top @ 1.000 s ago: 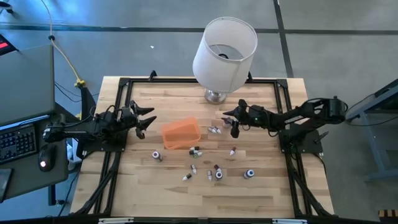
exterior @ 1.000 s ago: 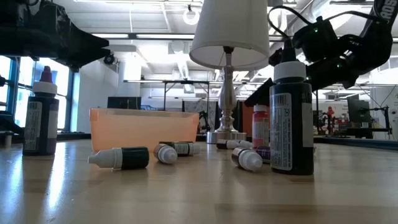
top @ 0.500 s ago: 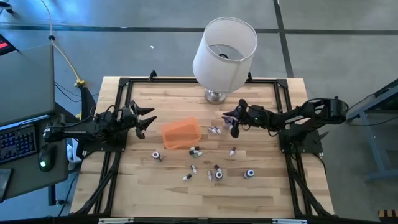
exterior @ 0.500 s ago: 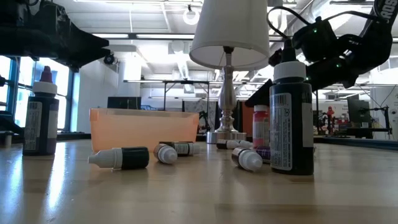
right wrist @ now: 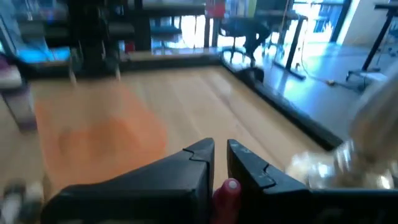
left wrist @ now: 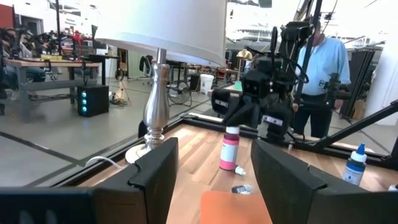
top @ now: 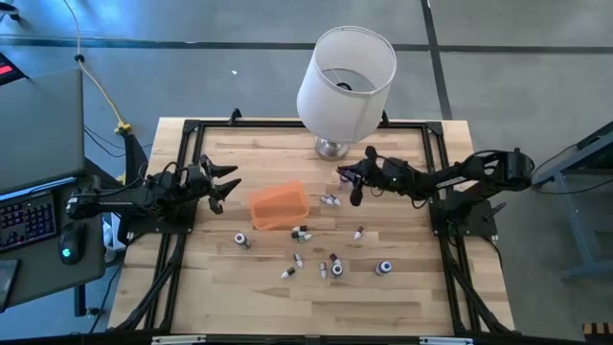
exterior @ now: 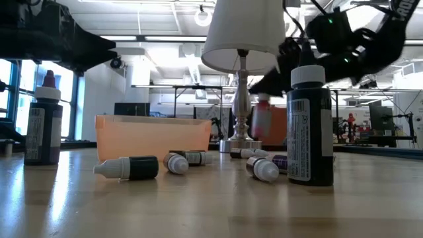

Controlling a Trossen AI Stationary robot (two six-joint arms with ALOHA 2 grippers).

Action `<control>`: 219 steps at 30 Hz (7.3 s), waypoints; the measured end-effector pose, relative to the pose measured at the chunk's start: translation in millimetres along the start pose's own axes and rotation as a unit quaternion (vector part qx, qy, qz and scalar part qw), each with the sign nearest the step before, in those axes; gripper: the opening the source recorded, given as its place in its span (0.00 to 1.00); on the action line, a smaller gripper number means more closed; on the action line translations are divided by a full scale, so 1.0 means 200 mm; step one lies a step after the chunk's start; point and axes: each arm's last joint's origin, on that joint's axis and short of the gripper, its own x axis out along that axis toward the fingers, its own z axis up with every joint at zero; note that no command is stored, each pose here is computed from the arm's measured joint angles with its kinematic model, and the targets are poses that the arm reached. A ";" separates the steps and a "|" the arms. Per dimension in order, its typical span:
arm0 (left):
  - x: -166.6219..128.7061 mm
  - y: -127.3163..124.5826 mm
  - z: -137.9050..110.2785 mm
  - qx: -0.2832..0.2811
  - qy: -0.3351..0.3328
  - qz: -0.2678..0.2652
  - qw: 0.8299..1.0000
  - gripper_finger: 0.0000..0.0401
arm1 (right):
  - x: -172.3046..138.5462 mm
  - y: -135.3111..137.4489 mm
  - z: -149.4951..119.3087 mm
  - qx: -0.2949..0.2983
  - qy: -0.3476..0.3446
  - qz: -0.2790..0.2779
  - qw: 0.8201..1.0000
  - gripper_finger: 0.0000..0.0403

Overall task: Pick & Place food coloring
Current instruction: Put the large pink food coloring bottle into the bin, then put the large purple food coloring bottle into the bin

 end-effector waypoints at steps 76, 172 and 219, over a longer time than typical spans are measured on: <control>-0.01 -0.03 0.10 -0.035 0.009 -0.109 0.993 0.50 | 0.78 0.27 0.23 -0.054 -0.046 0.064 0.995 0.17; 0.68 -0.35 -0.14 0.018 0.218 -0.002 0.976 0.10 | 0.08 0.29 0.59 -0.060 0.294 0.034 0.953 0.09; 0.82 -0.24 -0.29 0.047 0.225 0.001 0.973 0.14 | 0.08 0.28 0.59 -0.069 0.290 0.009 0.955 0.08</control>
